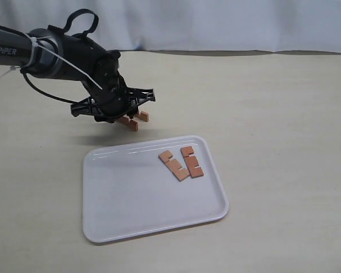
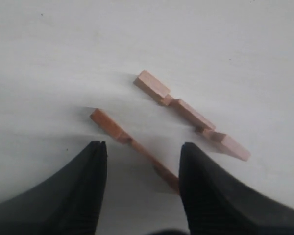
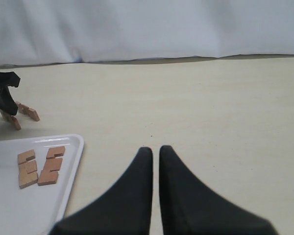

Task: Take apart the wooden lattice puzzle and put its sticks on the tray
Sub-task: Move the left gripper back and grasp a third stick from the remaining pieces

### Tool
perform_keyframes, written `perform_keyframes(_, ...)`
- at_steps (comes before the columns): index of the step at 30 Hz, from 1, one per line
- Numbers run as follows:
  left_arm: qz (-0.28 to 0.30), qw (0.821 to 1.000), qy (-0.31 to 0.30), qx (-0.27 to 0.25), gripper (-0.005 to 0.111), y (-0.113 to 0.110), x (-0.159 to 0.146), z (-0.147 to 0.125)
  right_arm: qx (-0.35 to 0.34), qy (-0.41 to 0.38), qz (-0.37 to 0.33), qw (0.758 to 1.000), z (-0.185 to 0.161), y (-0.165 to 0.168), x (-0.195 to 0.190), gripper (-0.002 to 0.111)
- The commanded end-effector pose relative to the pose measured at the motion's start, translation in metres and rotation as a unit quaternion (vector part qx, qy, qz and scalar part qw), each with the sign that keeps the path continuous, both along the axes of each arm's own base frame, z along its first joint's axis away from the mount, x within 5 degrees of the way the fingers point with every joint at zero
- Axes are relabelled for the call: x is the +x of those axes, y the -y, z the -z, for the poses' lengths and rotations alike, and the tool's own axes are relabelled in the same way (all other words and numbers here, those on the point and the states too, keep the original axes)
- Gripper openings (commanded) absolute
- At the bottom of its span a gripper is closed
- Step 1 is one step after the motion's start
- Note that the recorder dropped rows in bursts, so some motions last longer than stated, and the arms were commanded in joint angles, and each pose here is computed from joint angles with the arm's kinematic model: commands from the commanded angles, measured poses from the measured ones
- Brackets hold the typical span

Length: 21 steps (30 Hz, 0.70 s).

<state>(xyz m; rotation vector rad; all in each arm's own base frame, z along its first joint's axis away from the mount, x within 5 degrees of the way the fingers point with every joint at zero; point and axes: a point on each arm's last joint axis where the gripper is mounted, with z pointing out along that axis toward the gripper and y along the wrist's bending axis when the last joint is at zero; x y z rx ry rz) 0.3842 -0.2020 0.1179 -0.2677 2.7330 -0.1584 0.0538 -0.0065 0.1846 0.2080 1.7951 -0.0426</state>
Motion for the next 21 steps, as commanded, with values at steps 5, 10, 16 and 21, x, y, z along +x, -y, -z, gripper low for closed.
perform_keyframes(5, -0.01, 1.0, -0.021, 0.01, 0.045, -0.002, 0.0, 0.019, -0.001, 0.002, -0.002, 1.0, 0.0, 0.0, 0.0, 0.004)
perform_keyframes(10, -0.006, 1.0, -0.018, 0.012, 0.044, -0.002, 0.0, 0.02, -0.001, 0.002, -0.002, 1.0, 0.0, 0.0, 0.0, 0.004)
perform_keyframes(16, 0.018, 0.999, -0.012, 0.029, 0.007, -0.003, 0.001, 0.02, -0.001, 0.002, -0.002, 1.0, 0.0, 0.0, 0.0, 0.004)
perform_keyframes(21, 0.028, 0.999, -0.012, 0.03, 0.0, -0.001, 0.0, 0.019, -0.001, 0.002, -0.002, 1.0, 0.0, 0.0, 0.0, 0.004)
